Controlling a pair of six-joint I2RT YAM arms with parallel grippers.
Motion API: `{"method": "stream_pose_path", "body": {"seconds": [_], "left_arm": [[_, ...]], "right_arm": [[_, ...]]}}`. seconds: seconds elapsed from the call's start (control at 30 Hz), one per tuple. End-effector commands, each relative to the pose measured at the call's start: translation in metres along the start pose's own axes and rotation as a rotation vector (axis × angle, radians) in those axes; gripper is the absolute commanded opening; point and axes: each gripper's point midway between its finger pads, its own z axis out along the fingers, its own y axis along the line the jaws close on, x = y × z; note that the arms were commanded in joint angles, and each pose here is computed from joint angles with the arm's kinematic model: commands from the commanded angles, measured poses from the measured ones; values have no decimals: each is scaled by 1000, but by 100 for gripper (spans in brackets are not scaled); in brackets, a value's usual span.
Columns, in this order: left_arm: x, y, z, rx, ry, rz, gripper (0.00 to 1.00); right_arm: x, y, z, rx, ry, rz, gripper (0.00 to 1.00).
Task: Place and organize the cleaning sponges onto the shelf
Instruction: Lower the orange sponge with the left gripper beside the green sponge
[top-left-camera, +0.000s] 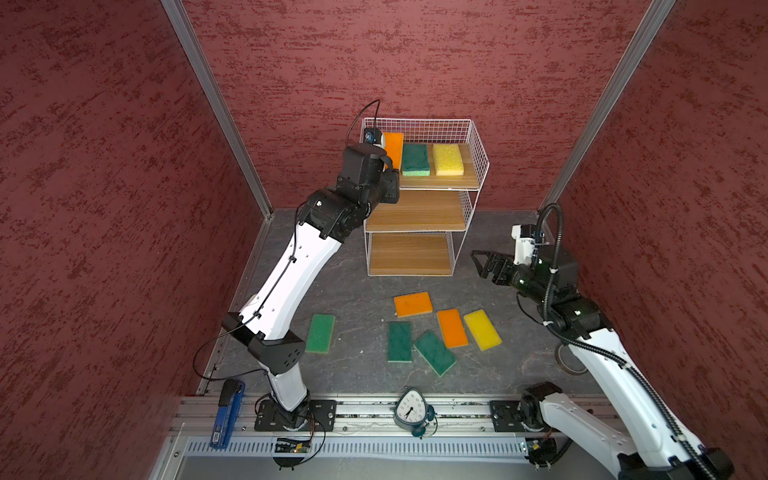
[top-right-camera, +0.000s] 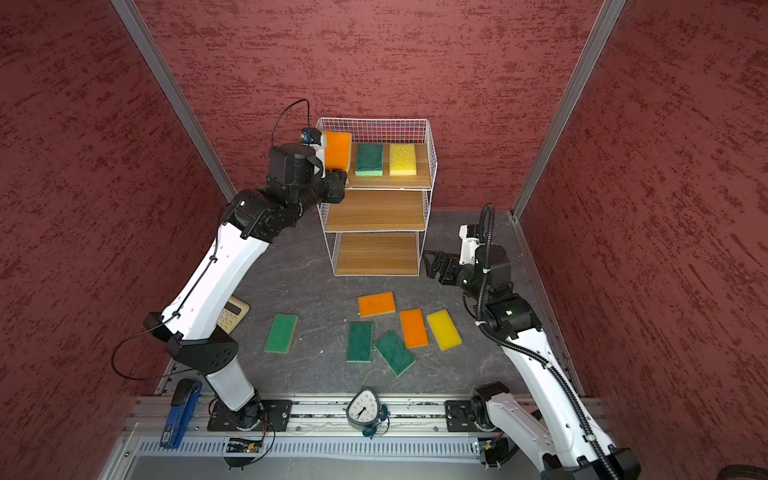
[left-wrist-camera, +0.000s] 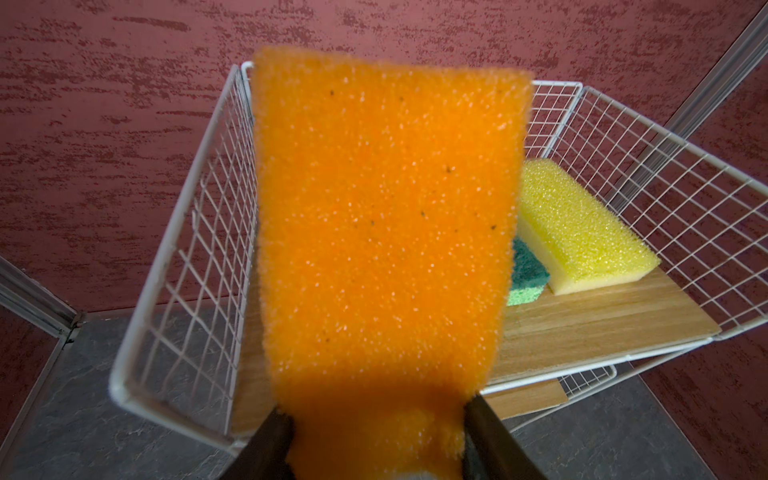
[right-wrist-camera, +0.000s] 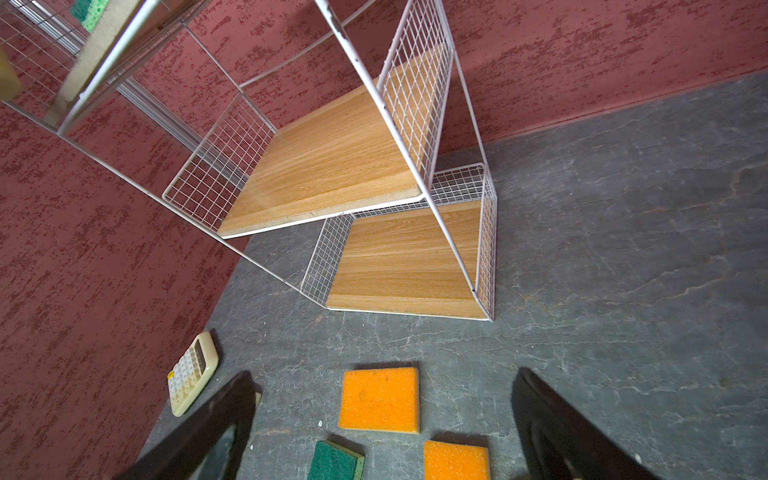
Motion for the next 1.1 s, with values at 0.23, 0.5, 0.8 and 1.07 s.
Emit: {"method": "stream_pose_path", "body": {"seconds": [0.23, 0.5, 0.8, 1.07], "left_arm": [[-11, 9, 10, -62, -75, -53, 55], [-13, 9, 15, -80, -96, -75, 55], [-2, 12, 28, -97, -64, -82, 57], [3, 21, 33, -128, -49, -107, 59]], "right_arm": [[3, 5, 3, -36, -11, -9, 97], [3, 1, 5, -21, -14, -18, 97], [4, 2, 9, -29, -8, -10, 97], [3, 5, 10, -47, -6, -6, 97]]}}
